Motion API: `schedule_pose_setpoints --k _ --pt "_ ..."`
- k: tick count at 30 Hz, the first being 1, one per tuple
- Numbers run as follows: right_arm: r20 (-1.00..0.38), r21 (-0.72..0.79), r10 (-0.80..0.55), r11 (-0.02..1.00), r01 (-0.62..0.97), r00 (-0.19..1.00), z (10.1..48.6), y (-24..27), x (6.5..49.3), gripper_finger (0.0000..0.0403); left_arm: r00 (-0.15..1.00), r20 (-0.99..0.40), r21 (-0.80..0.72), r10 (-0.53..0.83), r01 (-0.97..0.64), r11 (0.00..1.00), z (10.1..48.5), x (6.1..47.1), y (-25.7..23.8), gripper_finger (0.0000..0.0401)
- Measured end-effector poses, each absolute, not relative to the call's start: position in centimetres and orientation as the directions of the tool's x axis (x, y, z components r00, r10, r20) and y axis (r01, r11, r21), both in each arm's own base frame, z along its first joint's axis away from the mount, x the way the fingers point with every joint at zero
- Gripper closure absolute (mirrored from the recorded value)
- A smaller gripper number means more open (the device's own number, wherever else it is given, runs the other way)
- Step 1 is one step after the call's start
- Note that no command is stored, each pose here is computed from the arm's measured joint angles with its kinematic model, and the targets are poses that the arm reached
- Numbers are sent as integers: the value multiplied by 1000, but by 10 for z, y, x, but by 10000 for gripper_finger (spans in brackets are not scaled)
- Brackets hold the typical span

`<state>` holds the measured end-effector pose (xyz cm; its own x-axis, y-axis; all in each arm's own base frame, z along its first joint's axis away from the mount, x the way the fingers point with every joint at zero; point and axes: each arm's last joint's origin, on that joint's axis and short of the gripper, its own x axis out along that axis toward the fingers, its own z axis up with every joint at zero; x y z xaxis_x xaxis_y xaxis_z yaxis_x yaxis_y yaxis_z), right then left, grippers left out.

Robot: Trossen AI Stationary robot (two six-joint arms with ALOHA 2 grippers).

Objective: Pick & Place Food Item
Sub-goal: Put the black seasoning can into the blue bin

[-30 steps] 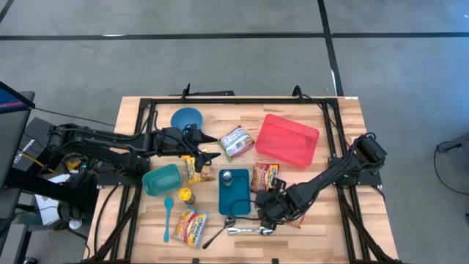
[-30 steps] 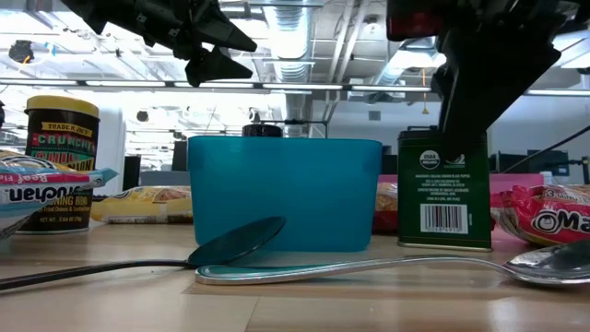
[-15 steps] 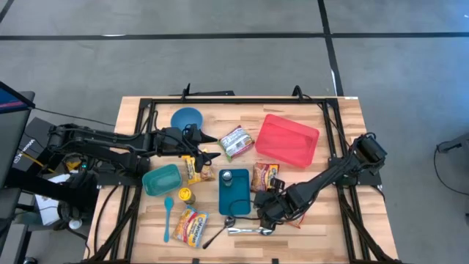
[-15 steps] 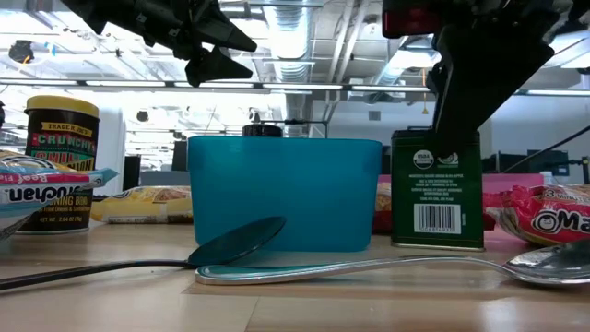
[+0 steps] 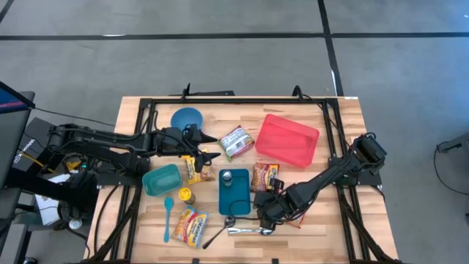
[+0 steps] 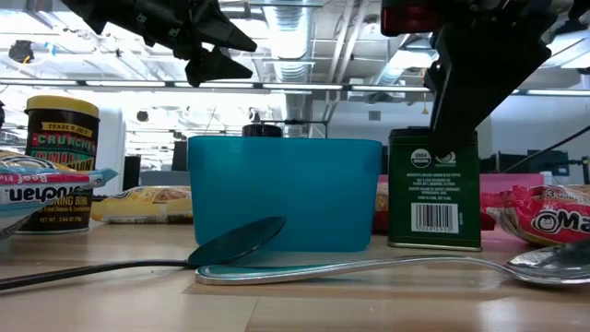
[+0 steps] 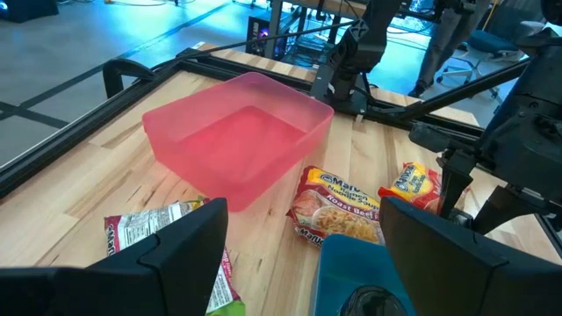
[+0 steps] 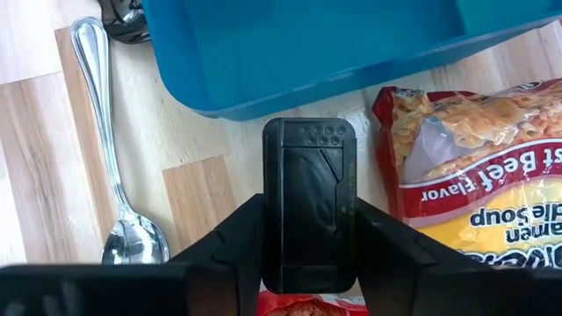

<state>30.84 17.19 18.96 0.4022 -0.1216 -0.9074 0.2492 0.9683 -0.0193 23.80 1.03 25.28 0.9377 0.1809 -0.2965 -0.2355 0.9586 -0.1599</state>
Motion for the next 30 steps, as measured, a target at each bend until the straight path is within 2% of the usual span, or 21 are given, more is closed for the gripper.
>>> schedule_pose_setpoints --k 3,30 --pt "-907 -19 -121 968 249 403 190 172 308 277 938 -296 -160 181 -236 959 253 238 10 109" --pt "-900 -12 -109 974 226 423 197 172 306 277 938 -296 -160 181 -235 959 253 238 10 109"
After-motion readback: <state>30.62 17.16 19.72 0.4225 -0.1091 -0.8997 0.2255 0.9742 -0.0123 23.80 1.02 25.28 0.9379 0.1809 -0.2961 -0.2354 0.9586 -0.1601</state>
